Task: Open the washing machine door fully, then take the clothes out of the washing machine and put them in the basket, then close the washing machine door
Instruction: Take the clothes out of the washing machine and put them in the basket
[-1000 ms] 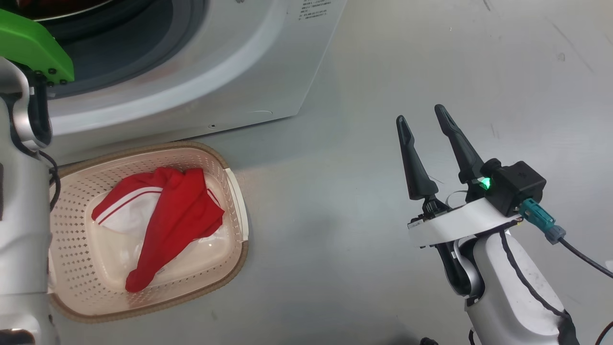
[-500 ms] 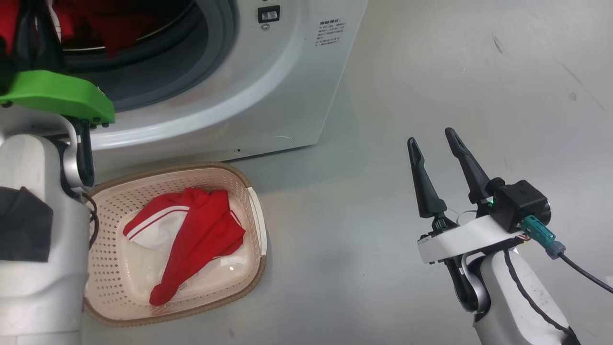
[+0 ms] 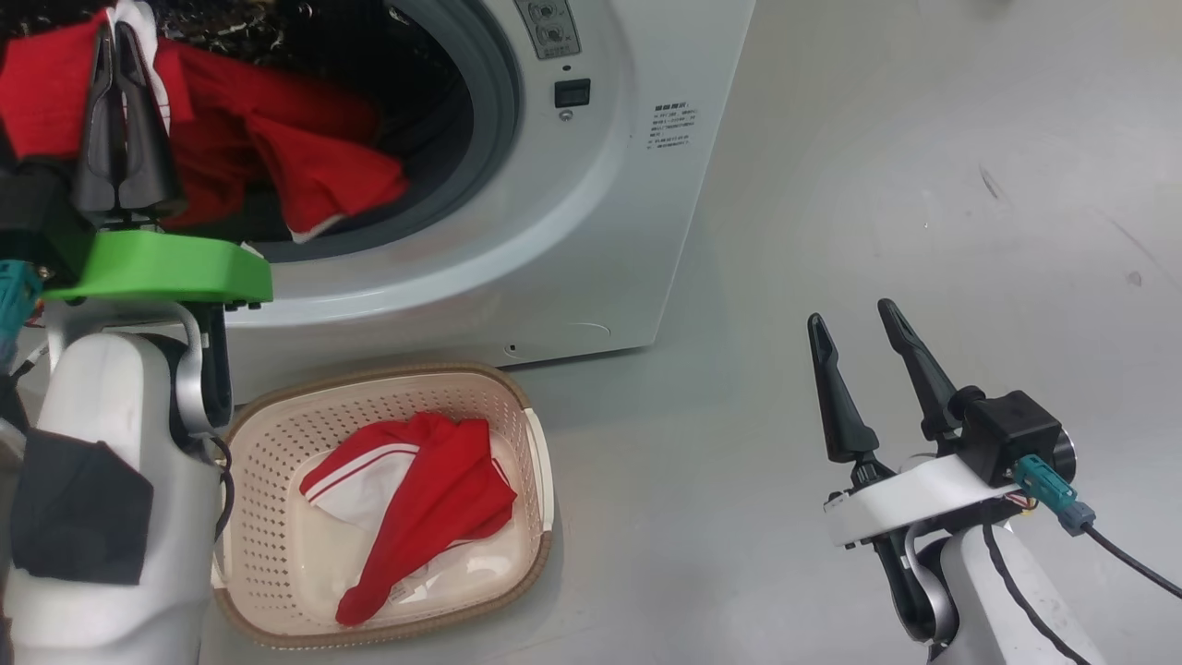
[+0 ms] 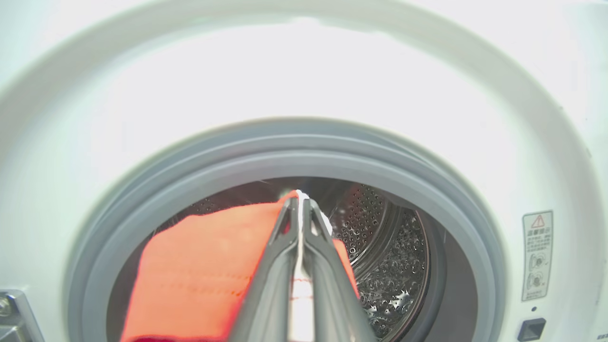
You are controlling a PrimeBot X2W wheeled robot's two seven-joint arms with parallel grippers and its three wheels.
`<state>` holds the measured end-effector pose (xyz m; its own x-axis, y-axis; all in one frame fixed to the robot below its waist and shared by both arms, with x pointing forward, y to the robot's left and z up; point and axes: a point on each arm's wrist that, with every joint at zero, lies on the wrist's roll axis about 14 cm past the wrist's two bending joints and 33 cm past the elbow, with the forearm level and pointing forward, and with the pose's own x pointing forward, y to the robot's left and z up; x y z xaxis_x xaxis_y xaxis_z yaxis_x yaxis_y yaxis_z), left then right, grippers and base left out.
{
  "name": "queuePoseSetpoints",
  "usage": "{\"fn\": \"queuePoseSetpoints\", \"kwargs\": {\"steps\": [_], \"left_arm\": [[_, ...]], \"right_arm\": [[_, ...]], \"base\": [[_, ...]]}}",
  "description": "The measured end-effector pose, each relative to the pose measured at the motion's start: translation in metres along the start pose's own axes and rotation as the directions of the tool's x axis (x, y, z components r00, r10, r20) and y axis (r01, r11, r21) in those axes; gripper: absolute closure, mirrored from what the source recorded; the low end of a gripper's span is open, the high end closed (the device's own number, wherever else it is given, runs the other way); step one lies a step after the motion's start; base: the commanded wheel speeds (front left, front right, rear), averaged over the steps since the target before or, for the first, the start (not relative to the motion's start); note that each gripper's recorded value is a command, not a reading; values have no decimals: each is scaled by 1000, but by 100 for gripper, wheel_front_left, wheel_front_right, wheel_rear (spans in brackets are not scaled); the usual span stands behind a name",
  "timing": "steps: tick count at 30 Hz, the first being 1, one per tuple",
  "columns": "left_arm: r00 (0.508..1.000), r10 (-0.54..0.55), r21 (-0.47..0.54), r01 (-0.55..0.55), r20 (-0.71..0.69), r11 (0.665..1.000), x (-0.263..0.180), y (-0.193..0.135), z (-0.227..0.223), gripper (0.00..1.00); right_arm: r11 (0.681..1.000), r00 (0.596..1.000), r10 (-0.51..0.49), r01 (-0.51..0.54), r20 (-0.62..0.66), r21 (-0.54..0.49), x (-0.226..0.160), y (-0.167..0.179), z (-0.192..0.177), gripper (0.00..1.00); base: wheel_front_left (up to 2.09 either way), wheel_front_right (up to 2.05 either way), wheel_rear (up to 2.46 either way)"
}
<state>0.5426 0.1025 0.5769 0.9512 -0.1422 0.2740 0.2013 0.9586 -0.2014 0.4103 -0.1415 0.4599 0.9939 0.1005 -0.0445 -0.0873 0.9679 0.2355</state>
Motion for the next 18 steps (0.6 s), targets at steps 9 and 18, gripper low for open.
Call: {"fn": "queuePoseSetpoints", "kwargs": {"steps": [9, 18], "left_arm": [[986, -13, 37, 7, 165, 999, -22, -7, 68, 100], [969, -21, 56, 8, 244, 998, -49, -12, 104, 100]], "right_arm": [[1000, 999, 22, -22, 27, 7, -13, 11, 10, 0], [999, 998, 50, -51, 48, 9, -22, 22, 18, 0]], "base": [[0, 0, 0], [0, 0, 0]]}}
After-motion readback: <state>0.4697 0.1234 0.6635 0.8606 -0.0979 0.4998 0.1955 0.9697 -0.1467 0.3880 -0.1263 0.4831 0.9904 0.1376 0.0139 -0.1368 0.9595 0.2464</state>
